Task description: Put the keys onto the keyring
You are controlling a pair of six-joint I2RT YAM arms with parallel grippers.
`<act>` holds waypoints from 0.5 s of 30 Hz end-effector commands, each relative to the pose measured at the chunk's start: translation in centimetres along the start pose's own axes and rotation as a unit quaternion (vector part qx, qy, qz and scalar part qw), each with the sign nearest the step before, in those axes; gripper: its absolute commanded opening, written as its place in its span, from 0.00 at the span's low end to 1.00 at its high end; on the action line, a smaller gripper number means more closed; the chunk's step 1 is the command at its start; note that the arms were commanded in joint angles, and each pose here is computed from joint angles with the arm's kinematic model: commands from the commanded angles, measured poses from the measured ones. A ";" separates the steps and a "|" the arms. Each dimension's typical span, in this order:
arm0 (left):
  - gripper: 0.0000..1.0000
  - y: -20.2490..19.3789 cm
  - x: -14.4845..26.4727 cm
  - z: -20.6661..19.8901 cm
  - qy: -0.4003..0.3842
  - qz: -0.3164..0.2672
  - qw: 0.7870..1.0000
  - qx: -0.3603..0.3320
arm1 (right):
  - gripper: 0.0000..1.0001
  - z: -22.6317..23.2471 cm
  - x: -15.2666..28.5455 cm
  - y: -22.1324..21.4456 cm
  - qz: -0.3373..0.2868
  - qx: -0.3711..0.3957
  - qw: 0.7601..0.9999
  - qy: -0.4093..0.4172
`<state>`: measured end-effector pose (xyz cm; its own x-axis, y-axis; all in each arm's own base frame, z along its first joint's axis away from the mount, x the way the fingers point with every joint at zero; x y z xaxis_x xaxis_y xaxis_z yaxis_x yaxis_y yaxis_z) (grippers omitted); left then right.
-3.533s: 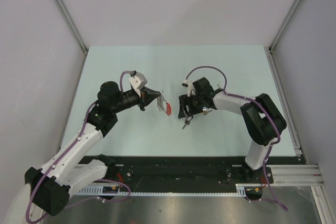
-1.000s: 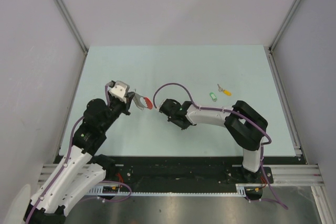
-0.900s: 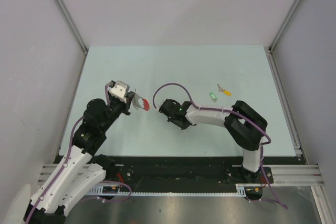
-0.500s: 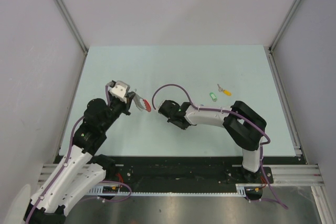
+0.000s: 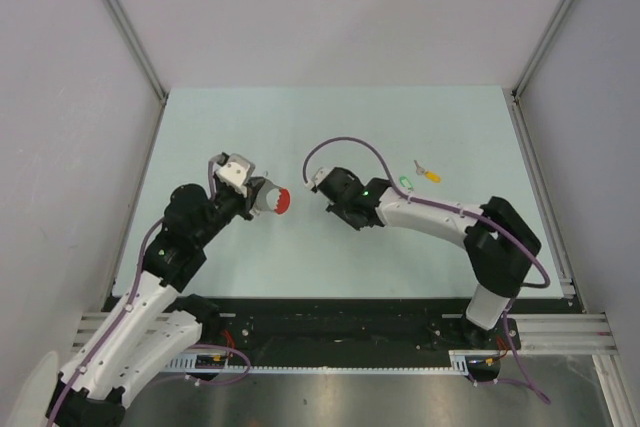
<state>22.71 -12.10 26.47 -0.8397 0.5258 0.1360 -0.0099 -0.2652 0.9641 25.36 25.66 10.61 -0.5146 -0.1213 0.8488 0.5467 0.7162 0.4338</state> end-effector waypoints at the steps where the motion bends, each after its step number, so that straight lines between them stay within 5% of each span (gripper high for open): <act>1: 0.00 2.7 -0.5 -0.4 -0.037 -0.054 0.997 -0.030 | 0.00 -2.5 4.2 3.5 -0.100 -0.025 0.995 0.014; 15: 0.01 6.9 -3.0 -3.3 -0.199 -0.098 0.972 -0.075 | 0.00 -7.8 13.4 7.1 -0.333 -0.073 0.929 0.143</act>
<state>23.69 -16.51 27.92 -0.6468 0.7436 0.1697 -0.0821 -0.2891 0.9538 27.79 22.90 24.27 -0.6486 -0.5275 0.5487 0.3626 0.4197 0.8321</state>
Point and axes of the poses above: each gripper's point midway between its finger pads, its own x axis back along the fingers, its own z axis along the line the jaws close on, y = z × x, the point moved 4 cm from there along x, back along the fingers, and after that the axes turned 7 degrees about -x, right-handed, at the moved point
